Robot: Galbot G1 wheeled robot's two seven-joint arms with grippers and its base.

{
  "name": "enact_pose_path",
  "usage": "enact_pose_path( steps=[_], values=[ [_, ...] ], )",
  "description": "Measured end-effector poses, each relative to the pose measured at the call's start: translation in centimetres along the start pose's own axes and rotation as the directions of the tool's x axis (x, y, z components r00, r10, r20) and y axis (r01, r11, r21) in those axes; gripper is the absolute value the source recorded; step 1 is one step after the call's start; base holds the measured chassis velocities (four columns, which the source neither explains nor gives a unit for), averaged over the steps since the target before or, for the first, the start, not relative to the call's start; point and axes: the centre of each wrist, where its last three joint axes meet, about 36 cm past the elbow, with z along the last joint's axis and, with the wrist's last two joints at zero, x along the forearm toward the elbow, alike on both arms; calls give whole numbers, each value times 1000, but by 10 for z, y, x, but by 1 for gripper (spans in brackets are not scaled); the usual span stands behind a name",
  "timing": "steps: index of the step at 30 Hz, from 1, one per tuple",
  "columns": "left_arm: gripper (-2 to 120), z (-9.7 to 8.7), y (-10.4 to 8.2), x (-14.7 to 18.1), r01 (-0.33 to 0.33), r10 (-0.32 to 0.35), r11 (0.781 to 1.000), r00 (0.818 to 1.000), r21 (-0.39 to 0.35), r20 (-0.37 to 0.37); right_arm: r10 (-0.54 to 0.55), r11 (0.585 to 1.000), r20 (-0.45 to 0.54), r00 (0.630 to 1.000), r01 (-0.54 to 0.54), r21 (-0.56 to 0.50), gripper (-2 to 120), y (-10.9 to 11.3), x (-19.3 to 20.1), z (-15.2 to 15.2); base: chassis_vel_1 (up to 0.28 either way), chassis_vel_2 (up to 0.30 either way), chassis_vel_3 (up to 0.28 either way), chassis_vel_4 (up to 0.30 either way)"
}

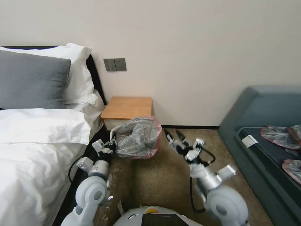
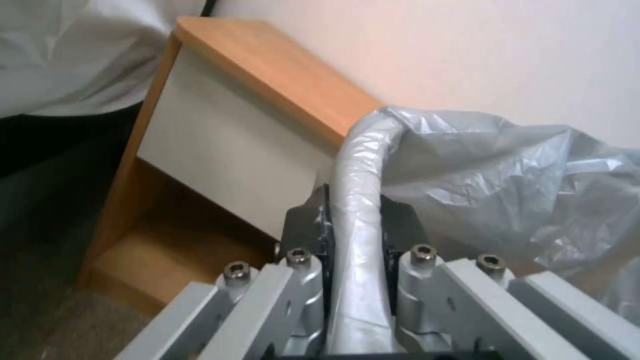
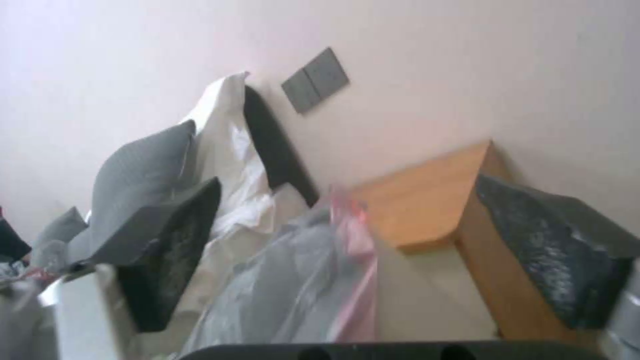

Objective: Pick up the garbage bag from the table and place it over the trash can.

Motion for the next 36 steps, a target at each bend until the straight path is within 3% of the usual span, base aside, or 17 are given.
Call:
enact_pose_path(
  steps=[13,24,32,36],
  values=[
    [8,-3,-4,1,-13,13,1000,1000,7,6,-75,995,-42,996,77,63,100,-44,-60,30,0,0,0,0],
    [8,-4,-5,-1,-19,20,999,1000,39,-18,-72,996,-36,997,74,59,99,-64,-87,42,0,0,0,0],
    [8,-4,-6,-3,-25,27,998,999,57,-31,-76,995,-30,997,78,57,72,-68,-96,43,0,0,0,0],
    [8,-3,-4,-5,-22,24,998,999,58,-39,-76,996,-14,997,77,48,52,-66,-96,42,0,0,0,0]
  ],
)
